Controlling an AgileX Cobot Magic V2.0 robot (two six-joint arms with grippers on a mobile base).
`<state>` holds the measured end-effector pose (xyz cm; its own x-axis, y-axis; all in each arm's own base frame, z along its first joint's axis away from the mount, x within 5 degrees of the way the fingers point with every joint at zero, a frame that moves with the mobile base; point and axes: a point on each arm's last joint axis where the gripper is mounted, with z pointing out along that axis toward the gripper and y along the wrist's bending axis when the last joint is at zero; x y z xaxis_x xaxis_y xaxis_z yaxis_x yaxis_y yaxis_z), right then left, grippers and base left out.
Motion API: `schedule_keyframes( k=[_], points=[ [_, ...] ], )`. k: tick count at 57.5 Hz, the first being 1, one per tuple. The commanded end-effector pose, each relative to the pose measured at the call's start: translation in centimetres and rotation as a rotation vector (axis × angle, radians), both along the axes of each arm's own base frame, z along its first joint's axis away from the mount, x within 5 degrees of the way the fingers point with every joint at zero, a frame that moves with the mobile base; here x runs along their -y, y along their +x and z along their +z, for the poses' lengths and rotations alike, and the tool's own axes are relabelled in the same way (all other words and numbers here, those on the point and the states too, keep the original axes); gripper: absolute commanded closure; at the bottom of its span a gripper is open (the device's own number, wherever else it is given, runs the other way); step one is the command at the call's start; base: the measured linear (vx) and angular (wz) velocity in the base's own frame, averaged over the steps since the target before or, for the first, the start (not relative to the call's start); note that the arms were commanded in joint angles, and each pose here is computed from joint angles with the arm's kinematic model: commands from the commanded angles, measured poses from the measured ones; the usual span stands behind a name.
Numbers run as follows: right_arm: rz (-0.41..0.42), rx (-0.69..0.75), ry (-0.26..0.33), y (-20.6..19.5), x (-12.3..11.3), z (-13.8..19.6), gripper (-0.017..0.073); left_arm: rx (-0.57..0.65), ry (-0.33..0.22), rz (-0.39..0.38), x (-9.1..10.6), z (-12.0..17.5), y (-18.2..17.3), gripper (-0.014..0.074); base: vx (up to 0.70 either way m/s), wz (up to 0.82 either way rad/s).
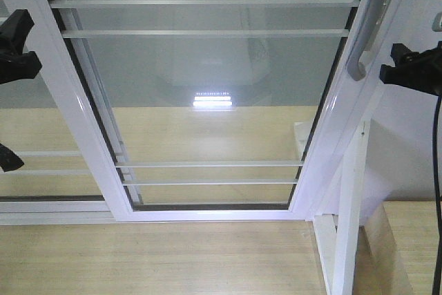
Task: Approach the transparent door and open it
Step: 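Raise both arms toward the door, right gripper near the grey handle, then close the right gripper around the grey vertical door handle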
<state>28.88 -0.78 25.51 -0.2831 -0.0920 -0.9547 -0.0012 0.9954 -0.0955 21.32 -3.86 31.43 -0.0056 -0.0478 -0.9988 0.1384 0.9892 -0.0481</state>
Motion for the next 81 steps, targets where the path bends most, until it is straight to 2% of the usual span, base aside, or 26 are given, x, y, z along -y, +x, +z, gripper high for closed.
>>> schedule_keyframes(
  k=[1,16,29,40,51,60,67,74,81],
  points=[
    [0.02,0.153,-0.041,2.1,0.1,2.4,0.0071,0.128,-0.024,0.016,-0.1,2.2,-0.1,0.0073,0.0,0.0],
    [0.024,0.188,-0.023,7.7,0.2,2.4,0.0071,0.128,-0.024,0.016,-0.1,2.2,-0.1,0.0073,0.0,0.0],
    [0.012,0.215,0.064,10.8,0.3,2.4,0.0071,0.128,-0.024,0.016,-0.1,2.2,-0.1,0.0073,0.0,0.0],
    [0.064,0.247,0.089,12.1,-0.2,2.1,0.0071,0.128,-0.024,0.016,-0.1,2.2,-0.1,0.0073,0.0,0.0],
    [0.103,0.286,0.081,12.4,-0.5,1.9,0.0082,0.129,-0.024,0.016,-0.1,2.2,-0.1,0.0073,0.0,0.0],
    [0.103,0.289,0.081,12.4,-0.5,1.9,0.0172,0.129,-0.024,0.016,-0.1,2.2,-0.1,0.008,0.0,0.0],
    [0.105,0.287,0.078,12.4,-0.5,1.9,0.0315,0.129,-0.024,0.016,-0.1,2.2,-0.1,0.0081,0.0,0.0],
    [0.123,0.285,0.056,12.3,-0.6,2.0,0.0417,0.128,-0.024,0.016,-0.1,2.2,-0.1,0.0081,0.0,0.0],
    [0.159,0.284,0.033,12.1,-1.2,2.3,0.0445,0.128,-0.024,0.016,-0.1,2.2,-0.1,0.0081,0.0,0.0]
  ],
)
